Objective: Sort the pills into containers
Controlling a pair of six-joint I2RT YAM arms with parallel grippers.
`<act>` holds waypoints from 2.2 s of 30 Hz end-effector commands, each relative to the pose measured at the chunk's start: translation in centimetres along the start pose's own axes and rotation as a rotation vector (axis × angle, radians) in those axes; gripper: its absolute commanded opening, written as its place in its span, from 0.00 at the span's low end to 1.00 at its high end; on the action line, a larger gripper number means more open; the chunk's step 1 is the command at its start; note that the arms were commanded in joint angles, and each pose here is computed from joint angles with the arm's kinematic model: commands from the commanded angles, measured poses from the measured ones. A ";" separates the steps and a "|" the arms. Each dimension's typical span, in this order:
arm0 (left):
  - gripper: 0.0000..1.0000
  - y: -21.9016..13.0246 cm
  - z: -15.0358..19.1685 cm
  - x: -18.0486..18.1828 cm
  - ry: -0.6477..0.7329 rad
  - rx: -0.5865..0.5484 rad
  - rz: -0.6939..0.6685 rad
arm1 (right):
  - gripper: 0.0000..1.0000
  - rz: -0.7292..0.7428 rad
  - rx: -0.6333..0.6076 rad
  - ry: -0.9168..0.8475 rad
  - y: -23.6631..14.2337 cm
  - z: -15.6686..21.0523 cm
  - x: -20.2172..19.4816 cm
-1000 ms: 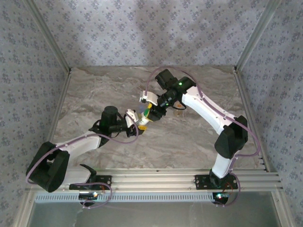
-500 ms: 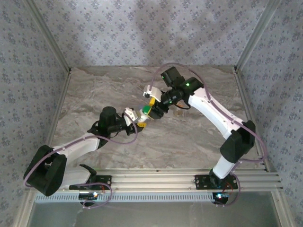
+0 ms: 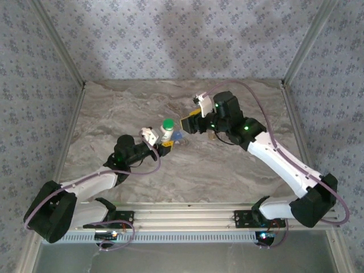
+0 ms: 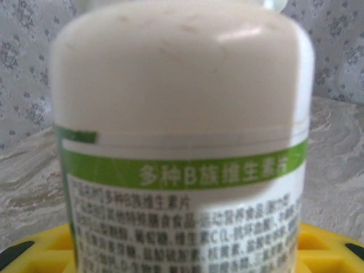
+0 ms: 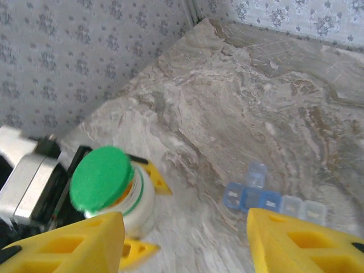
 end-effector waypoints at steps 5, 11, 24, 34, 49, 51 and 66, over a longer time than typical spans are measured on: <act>0.00 0.0 -2.0 -0.3 0.000 -0.120 -0.008 | 0.58 0.018 -0.165 0.181 0.6 -1.8 -0.1; 0.00 0.7 -1.8 -0.1 -0.012 -0.099 -0.013 | 0.60 -0.136 -0.120 0.142 0.9 -1.6 1.6; 0.00 2.0 -2.3 -0.7 -0.004 -0.103 -0.013 | 0.59 -0.042 -0.050 0.199 1.7 -0.5 1.5; 0.00 3.0 -1.8 -0.6 -0.015 -0.069 -0.024 | 0.57 -0.235 -0.032 0.222 2.6 -0.2 3.8; 0.00 4.3 -0.5 -1.2 -0.013 -0.004 -0.001 | 0.56 -0.213 -0.021 0.009 0.5 -0.5 6.7; 0.00 4.4 -0.5 -1.3 -0.011 -0.004 0.003 | 0.54 -0.136 -0.003 -0.010 0.4 -0.2 6.1; 0.00 4.8 -0.6 -1.3 -0.012 0.027 -0.001 | 0.30 0.052 0.061 -0.028 0.6 1.3 3.9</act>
Point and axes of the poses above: each hand's point on the last joint's axis, 136 mm out from that joint toward the fingers, its own y axis out along the fingers, its own x axis along the line the jaws close on, z = x × y, the point moved 9 cm from there along -y, back along the fingers, and after that the axes turned 3 degrees about y, right-handed, at the moved point
